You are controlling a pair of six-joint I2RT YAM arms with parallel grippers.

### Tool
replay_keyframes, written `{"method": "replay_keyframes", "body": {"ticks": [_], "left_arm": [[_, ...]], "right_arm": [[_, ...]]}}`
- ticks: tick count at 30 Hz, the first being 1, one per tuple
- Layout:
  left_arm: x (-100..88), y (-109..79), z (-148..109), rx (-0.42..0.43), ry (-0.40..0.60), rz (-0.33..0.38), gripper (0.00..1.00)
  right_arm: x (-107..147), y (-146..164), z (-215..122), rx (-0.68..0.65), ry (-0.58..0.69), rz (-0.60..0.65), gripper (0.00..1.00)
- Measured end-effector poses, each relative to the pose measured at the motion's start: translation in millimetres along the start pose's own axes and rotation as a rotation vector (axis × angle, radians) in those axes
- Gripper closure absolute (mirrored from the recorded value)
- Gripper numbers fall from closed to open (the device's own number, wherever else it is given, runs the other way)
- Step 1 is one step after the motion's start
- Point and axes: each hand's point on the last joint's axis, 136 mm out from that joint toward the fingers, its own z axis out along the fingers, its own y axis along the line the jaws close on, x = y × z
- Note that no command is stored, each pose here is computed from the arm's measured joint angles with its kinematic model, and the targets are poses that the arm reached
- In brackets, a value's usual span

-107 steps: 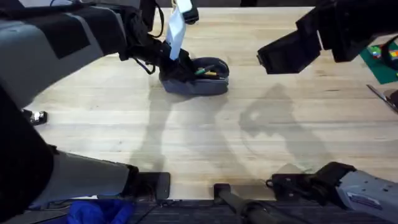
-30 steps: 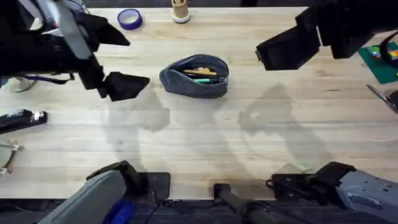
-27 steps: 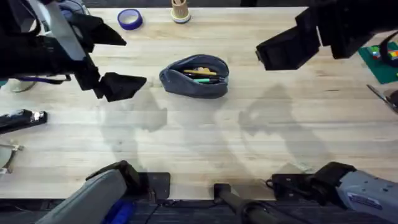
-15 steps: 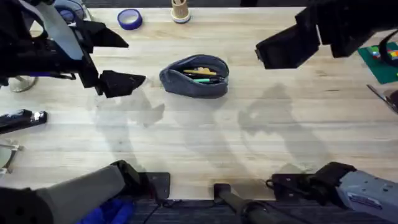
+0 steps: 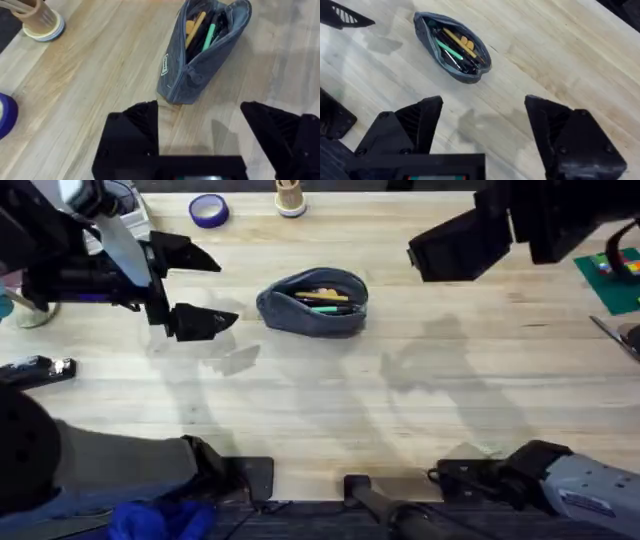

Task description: Unzip the bag, pick up the pens from the table one at a time and place them inside, then zip the bag closed.

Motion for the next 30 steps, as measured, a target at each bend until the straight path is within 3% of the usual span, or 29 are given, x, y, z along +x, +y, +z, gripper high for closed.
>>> {"method": "replay_keyframes", "body": {"ticks": [5,13,22,30], "left_arm": [[1.7,0.5,1,0.004,-0.001,0.018,0.008],[1.7,0.4,1,0.004,-0.001,0.026,0.008],[1.8,0.4,1,0.004,-0.001,0.026,0.008],[1.7,0.4,1,0.004,-0.001,0.026,0.008]], "right_arm": [[0,2,0,-0.015,-0.002,0.007,0.005],[-10,30,-3,-0.18,-0.038,0.077,0.005],[-27,45,1,-0.261,-0.051,0.346,0.003],[-38,84,16,-0.255,-0.033,0.488,0.005]]}}
